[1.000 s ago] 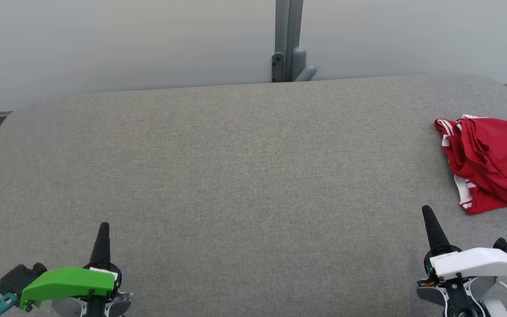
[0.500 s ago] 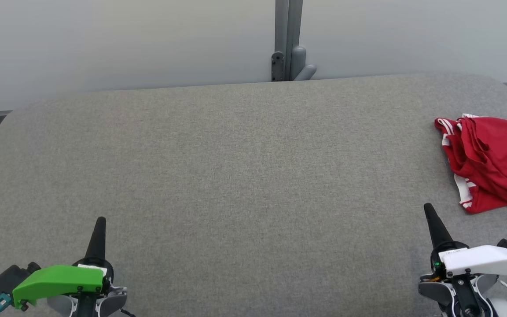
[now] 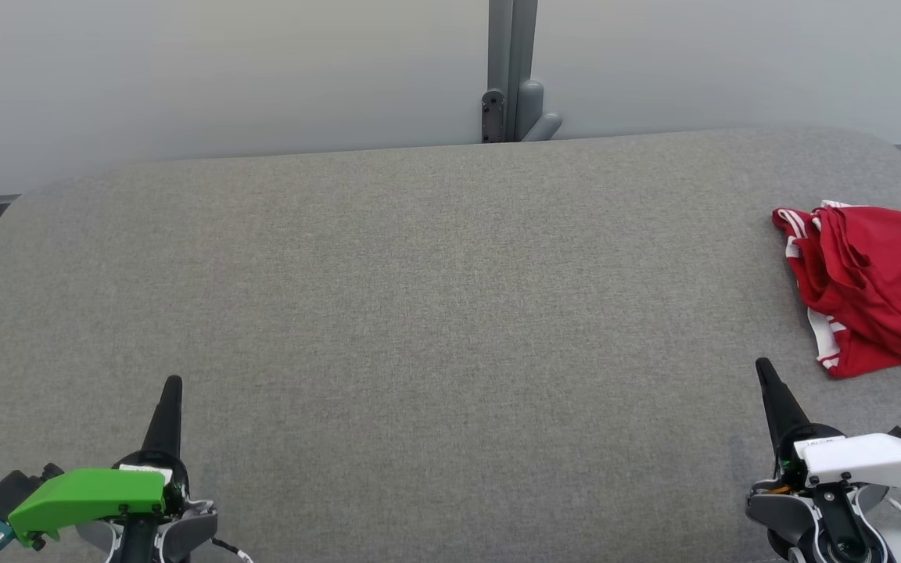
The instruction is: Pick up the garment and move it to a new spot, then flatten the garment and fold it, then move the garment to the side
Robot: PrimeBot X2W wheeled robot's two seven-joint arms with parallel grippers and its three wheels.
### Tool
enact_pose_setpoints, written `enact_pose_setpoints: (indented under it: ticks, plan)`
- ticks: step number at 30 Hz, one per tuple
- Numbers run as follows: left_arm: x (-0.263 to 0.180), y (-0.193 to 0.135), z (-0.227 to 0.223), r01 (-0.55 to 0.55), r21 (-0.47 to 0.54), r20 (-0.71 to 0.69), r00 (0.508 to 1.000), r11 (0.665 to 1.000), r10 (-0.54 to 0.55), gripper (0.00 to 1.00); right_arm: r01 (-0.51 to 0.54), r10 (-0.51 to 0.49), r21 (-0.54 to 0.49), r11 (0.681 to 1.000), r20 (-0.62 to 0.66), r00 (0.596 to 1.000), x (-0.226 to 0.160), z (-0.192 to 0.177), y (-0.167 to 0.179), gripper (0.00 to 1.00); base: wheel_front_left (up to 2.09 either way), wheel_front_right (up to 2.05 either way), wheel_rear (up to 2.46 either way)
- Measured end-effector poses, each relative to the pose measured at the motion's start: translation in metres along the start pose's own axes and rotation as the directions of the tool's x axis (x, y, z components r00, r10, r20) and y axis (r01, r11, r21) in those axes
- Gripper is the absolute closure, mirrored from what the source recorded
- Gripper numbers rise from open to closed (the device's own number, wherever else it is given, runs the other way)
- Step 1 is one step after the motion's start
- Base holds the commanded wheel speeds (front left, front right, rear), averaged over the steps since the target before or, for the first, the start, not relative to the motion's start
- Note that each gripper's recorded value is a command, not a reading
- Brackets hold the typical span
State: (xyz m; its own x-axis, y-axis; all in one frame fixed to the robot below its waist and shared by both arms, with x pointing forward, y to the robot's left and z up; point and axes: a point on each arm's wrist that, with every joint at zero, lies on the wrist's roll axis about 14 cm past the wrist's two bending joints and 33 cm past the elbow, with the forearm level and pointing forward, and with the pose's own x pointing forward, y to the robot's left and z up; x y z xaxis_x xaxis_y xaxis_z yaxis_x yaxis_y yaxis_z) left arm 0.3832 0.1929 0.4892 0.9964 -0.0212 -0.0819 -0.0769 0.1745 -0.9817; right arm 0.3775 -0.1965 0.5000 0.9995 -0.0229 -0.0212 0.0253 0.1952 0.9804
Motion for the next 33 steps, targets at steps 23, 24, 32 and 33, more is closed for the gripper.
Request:
enact_pose_setpoints:
  ticks: [23, 24, 32, 33]
  plan:
    - [0.004, -0.012, 0.007, 0.058, -0.144, 0.005, 0.998, 0.988, -0.058, 1.00, -0.011, 0.011, 0.166, 0.986, 0.002, 1.000, 0.003, 0.005, 0.003, 1.00, 0.00, 0.00, 0.00]
    - [0.005, -0.013, 0.007, 0.060, -0.151, 0.007, 0.998, 0.987, -0.060, 1.00, -0.012, 0.011, 0.172, 0.985, 0.002, 1.000, 0.003, 0.005, 0.003, 1.00, 0.00, 0.00, 0.00]
    - [0.005, -0.014, 0.008, 0.069, -0.176, 0.009, 0.998, 0.982, -0.068, 1.00, -0.013, 0.013, 0.198, 0.980, 0.003, 1.000, 0.003, 0.005, 0.003, 1.00, 0.00, 0.00, 0.00]
    - [0.005, -0.014, 0.008, 0.069, -0.176, 0.009, 0.998, 0.982, -0.069, 1.00, -0.013, 0.013, 0.197, 0.980, 0.003, 1.000, 0.003, 0.005, 0.003, 1.00, 0.00, 0.00, 0.00]
